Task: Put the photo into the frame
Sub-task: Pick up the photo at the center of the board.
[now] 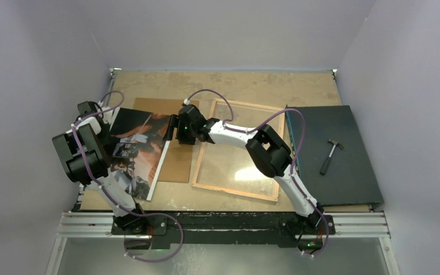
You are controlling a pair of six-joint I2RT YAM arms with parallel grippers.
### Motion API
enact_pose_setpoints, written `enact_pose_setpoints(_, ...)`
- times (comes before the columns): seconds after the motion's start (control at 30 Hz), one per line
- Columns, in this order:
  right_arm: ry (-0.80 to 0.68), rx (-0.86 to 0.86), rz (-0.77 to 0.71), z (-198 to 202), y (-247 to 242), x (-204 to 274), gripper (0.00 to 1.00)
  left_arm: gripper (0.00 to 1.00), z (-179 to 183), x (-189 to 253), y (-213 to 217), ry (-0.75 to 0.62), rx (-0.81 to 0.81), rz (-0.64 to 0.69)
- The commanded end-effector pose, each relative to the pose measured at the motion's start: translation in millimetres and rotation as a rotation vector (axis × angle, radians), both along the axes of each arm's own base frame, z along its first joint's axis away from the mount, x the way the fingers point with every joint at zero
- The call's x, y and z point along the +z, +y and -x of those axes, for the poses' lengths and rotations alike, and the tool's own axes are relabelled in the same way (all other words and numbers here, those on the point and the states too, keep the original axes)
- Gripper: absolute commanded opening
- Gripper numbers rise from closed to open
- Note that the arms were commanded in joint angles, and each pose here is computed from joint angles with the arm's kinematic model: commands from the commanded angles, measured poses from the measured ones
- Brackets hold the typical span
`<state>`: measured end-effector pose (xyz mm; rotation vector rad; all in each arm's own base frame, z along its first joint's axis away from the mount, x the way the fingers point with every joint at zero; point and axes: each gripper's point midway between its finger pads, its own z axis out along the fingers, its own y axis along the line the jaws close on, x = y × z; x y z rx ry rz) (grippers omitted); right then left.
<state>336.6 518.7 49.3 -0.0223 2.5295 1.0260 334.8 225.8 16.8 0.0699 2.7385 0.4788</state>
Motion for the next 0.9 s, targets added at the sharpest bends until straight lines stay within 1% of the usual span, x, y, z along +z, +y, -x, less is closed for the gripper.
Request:
enact_pose_setpoints(0.0, 0.104, 0.007, 0.112, 24, -21, -38, 0.8, 0.07, 41, -38, -62, 0.107, -0.036, 0.283)
enact_pose_setpoints(0.13, 0.109, 0.0, 0.107, 24, -19, -37, 0.8, 0.05, 59, -42, -93, 0.139, -0.07, 0.378)
enact_pose_setpoints(0.23, 0.115, -0.006, 0.109, 23, -19, -39, 0.8, 0.03, 68, -41, -108, 0.153, -0.088, 0.432)
enact_pose_setpoints(0.4, 0.115, -0.025, 0.13, 21, -24, -40, 0.8, 0.02, 64, -25, -109, 0.132, -0.102, 0.436)
enact_pose_setpoints(0.53, 0.11, -0.045, 0.122, 19, -30, -33, 0.8, 0.03, 50, 0, -99, 0.091, -0.119, 0.402)
enact_pose_setpoints(0.63, 0.111, -0.061, 0.115, 16, -35, -29, 0.8, 0.03, 40, 16, -79, 0.062, -0.114, 0.35)
enact_pose_setpoints(0.77, 0.107, -0.076, 0.106, 12, -41, -26, 0.8, 0.05, 27, 18, -48, 0.026, -0.077, 0.227)
enact_pose_setpoints(0.87, 0.111, -0.071, 0.106, 13, -40, -27, 0.8, 0.06, 20, 12, -35, 0.004, -0.042, 0.172)
